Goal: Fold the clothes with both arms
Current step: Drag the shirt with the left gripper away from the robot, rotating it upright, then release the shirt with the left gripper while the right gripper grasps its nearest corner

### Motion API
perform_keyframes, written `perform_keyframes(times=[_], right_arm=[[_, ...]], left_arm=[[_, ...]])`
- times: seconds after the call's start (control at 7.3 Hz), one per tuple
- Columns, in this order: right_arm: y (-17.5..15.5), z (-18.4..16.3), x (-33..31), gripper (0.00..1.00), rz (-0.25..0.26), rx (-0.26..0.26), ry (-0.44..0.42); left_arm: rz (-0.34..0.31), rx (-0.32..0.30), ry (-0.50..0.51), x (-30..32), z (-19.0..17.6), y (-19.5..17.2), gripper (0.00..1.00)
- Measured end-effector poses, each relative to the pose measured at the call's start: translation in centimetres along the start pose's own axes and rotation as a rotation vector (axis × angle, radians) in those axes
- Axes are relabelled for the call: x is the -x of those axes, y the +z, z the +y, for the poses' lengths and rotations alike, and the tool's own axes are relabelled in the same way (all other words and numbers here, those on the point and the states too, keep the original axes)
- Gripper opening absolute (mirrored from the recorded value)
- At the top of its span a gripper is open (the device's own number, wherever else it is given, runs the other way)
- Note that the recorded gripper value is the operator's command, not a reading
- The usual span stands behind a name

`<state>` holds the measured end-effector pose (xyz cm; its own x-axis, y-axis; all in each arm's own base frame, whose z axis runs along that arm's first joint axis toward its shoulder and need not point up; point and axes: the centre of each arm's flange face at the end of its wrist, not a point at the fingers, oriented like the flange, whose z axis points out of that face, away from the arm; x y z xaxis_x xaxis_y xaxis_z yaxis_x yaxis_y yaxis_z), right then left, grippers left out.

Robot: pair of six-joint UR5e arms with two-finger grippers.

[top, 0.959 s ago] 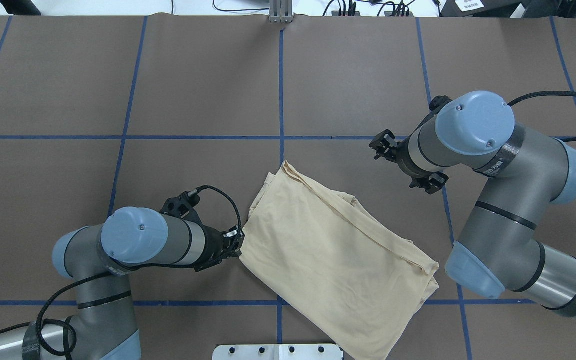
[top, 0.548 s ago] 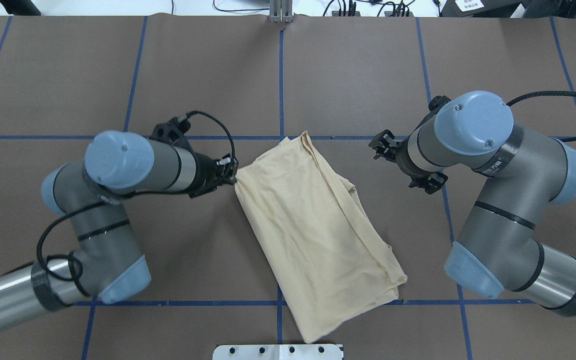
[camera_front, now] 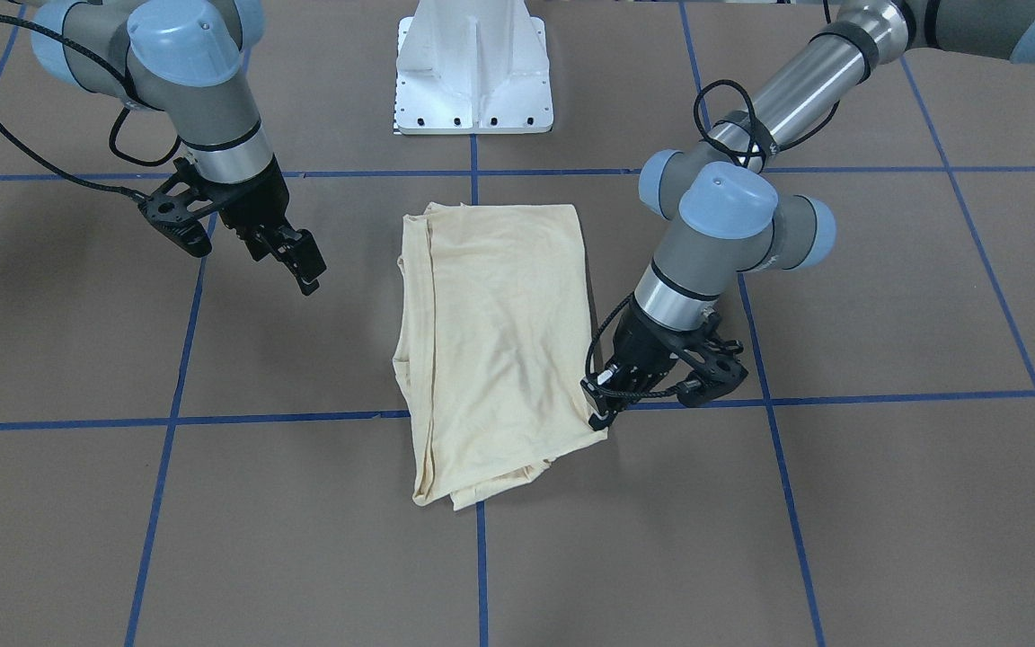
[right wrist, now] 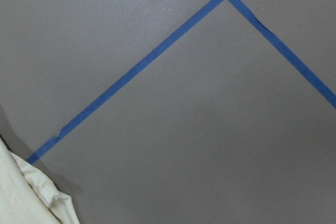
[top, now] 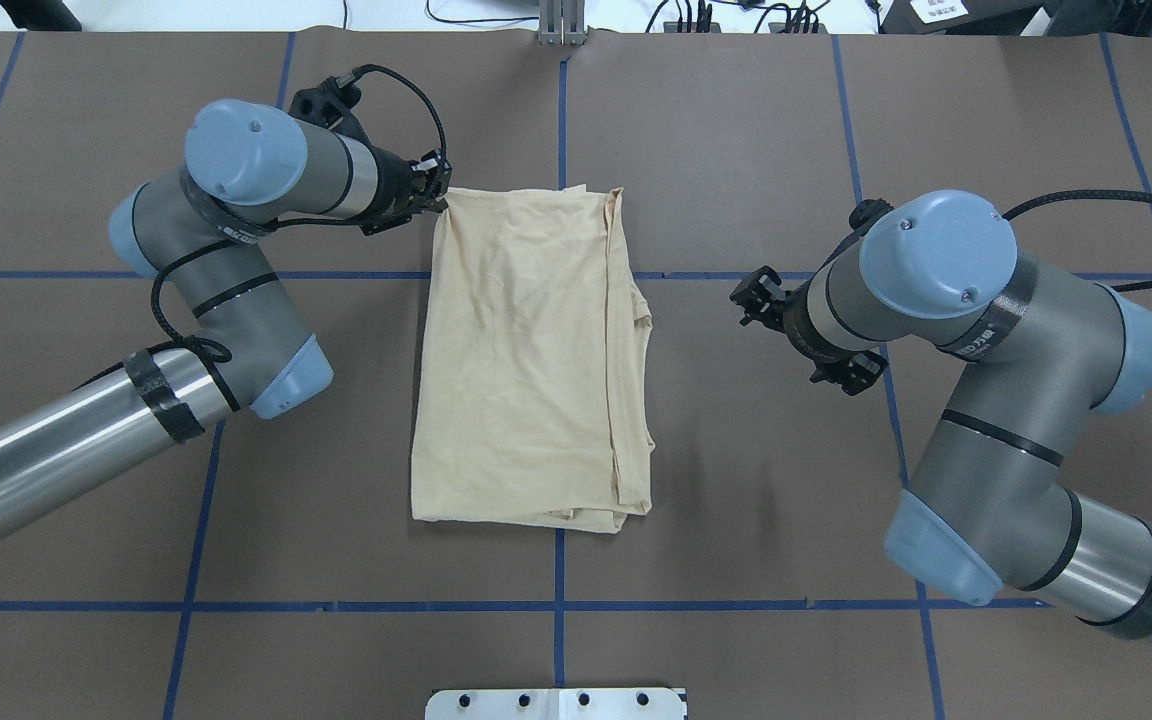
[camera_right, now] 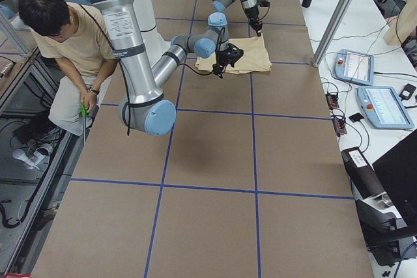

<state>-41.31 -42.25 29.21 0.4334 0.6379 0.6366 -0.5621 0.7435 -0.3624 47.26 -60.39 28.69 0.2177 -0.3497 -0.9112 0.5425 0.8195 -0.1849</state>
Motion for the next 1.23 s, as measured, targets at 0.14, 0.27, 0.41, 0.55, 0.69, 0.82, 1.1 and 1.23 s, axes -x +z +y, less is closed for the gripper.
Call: perform_keyframes(times=[0.14,0.27,0.41,0.55,0.69,0.82,1.1,1.23], right_arm=[[0.2,1.6,0.2,1.0,-0.016,0.021,0.014],[0.4,3.9,0.4,1.0,-0.036,0.046,0.055],[0.9,7.2,0.4,1.0,-0.049,0.065,0.12],[1.8,11.7,0.1,1.0,-0.074,0.061,0.186],[2.6,16.1,-0.3,1.0,-0.133,0.042,0.238],[3.5,19.2,-0.8,1.0,-0.182,0.028,0.286],[5.5,22.0,-0.2,1.0,-0.204,0.014,0.367],[6.7,22.9,0.9,1.0,-0.199,0.007,0.4]], left_arm=[[0.009,-0.018,0.004,0.0,-1.6,-0.4,0.54],[0.015,-0.028,0.004,0.0,-2.6,-0.8,0.54],[0.022,-0.019,0.005,-0.2,-3.1,-1.4,0.54],[0.029,0.01,0.005,-0.2,-3.2,-2.2,0.54],[0.035,0.032,0.006,-0.1,-3.2,-2.9,0.54],[0.041,0.042,0.007,-0.2,-3.1,-3.4,0.55],[0.052,0.049,0.005,-0.4,-2.8,-4.2,0.57],[0.056,0.05,0.004,-0.4,-2.8,-4.4,0.57]])
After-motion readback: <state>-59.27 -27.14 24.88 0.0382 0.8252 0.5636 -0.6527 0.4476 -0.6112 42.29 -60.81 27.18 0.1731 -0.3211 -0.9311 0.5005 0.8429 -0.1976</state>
